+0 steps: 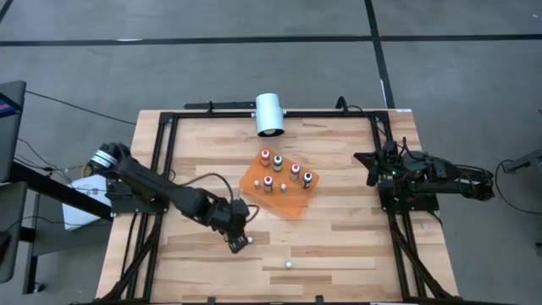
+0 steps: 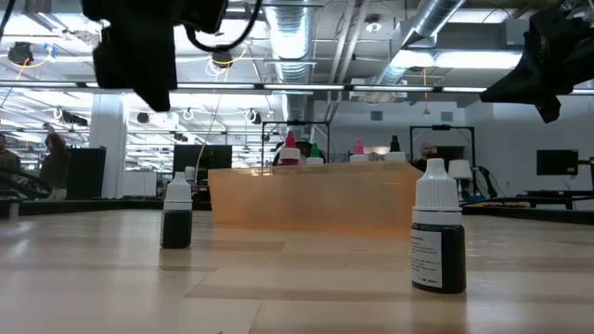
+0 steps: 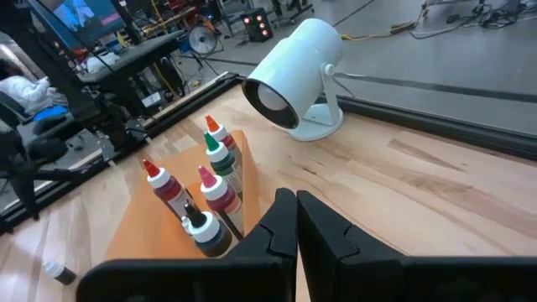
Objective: Pick & Place food coloring
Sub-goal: Put the small green food coloring bottle into the bin
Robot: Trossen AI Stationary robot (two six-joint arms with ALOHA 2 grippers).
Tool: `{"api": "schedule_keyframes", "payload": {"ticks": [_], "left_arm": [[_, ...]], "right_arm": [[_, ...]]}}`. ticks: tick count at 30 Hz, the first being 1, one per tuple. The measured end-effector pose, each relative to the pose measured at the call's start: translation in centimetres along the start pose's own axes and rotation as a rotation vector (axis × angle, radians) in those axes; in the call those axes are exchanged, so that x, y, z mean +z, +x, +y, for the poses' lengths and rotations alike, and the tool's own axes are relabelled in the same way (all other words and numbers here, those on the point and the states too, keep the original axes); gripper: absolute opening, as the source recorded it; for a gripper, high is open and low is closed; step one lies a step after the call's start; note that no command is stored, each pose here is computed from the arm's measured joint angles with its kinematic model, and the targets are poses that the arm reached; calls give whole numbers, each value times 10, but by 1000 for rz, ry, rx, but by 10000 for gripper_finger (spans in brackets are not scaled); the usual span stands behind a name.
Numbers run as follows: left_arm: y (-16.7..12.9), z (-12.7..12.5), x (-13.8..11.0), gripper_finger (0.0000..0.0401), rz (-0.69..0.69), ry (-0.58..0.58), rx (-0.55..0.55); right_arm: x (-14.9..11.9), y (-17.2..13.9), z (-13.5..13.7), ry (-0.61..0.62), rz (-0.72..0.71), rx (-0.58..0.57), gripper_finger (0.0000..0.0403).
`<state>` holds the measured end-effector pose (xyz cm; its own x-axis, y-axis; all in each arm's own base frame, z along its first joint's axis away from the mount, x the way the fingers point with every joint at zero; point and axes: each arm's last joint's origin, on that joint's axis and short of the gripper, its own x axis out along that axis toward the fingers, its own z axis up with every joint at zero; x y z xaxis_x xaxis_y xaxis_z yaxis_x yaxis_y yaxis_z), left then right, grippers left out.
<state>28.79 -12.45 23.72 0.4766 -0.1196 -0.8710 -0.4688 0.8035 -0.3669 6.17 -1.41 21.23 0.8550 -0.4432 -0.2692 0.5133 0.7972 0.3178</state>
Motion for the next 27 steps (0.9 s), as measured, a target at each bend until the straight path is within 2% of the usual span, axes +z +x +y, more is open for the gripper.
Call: {"api": "schedule_keyframes", "payload": {"ticks": [6,10,20,27], "left_arm": [[27,-7,-1,126,44,-1,-34],[35,-9,0,129,46,-13,-46],[41,-7,1,189,-2,-67,7],[62,-6,-3,199,38,-71,30]], "right_arm": [[0,0,0,0,-1,0,1],[0,0,0,1,-1,0,1],[0,0,0,1,-2,1,1],[0,0,0,2,-2,2,1]]}}
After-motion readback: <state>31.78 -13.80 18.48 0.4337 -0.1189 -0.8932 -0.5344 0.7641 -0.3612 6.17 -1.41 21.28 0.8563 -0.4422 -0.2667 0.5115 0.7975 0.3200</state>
